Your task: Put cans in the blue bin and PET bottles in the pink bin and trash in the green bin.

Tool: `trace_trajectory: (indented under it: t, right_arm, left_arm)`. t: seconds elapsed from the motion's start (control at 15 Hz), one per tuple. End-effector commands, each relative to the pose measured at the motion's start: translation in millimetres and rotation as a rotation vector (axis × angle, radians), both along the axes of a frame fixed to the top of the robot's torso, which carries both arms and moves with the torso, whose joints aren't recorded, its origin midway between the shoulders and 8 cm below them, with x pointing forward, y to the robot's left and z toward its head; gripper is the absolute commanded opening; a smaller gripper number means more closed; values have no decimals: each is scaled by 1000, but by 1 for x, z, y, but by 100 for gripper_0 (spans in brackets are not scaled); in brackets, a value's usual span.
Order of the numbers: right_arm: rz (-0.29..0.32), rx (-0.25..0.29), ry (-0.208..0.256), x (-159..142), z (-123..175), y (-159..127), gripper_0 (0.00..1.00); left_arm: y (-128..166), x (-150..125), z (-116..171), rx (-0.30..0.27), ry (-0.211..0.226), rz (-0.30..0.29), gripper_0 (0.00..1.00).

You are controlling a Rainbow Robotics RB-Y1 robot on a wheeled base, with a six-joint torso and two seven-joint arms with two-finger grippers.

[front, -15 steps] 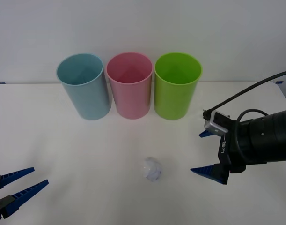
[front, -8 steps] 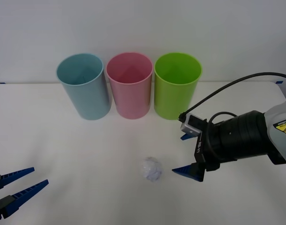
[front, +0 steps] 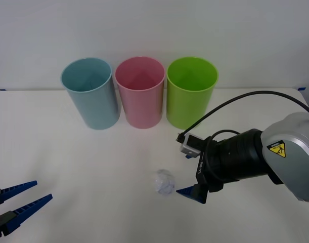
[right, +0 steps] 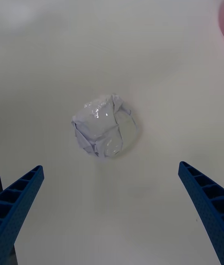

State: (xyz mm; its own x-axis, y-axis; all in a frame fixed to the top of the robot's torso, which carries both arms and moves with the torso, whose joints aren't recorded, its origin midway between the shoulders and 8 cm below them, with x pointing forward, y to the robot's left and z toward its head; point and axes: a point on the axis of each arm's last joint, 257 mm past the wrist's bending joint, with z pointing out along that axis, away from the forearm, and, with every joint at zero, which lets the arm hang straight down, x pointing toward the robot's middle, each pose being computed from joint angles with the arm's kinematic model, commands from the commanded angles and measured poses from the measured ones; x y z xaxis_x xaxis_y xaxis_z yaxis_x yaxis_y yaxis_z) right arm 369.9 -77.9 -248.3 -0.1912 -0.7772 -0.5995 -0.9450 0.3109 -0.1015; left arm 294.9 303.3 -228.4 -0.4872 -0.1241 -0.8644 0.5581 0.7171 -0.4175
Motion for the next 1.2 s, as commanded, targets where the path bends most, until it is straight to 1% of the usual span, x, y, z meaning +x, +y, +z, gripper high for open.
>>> trace_trajectory:
  t: [0.07, 0.2, 0.27, 0.33, 0.4, 0.47, 0.53, 0.6, 0.73, 0.87, 0.93, 1.07, 1.2]
  right_arm:
    - [-2, 3, 21, 5, -11, 12, 100]
    - [-7, -25, 0, 10, -16, 17, 100]
    - [-7, -32, -3, 10, -19, 21, 100]
    - [-11, -27, 12, 10, -23, 25, 100]
    - [-9, -27, 14, 11, -25, 27, 100]
    - [-7, -46, 2, 12, -30, 30, 100]
    - [-6, -51, -8, 13, -34, 33, 100]
    - [-10, -50, 1, 13, -39, 35, 100]
    - [-6, -61, 5, 15, -43, 40, 100]
    - [-2, -81, 10, 15, -52, 45, 100]
    - [-8, -77, 13, 16, -54, 48, 100]
    - [-11, -101, -9, 19, -58, 51, 100]
    - [-19, -103, 9, 18, -65, 56, 100]
  left_arm:
    - [0, 0, 0, 0, 0, 0, 100]
    - [0, 0, 0, 0, 0, 0, 100]
    - [0, 0, 0, 0, 0, 0, 100]
    - [0, 0, 0, 0, 0, 0, 100]
    - [0, 0, 0, 0, 0, 0, 100]
    - [0, 0, 0, 0, 0, 0, 100]
    - [0, 0, 0, 0, 0, 0, 100]
    - [0, 0, 0, 0, 0, 0, 100]
    - [0, 0, 0, 0, 0, 0, 100]
    - [0, 0, 0, 0, 0, 0, 100]
    - [0, 0, 0, 0, 0, 0, 100]
    - [0, 0, 0, 0, 0, 0, 100]
    - [0, 0, 0, 0, 0, 0, 100]
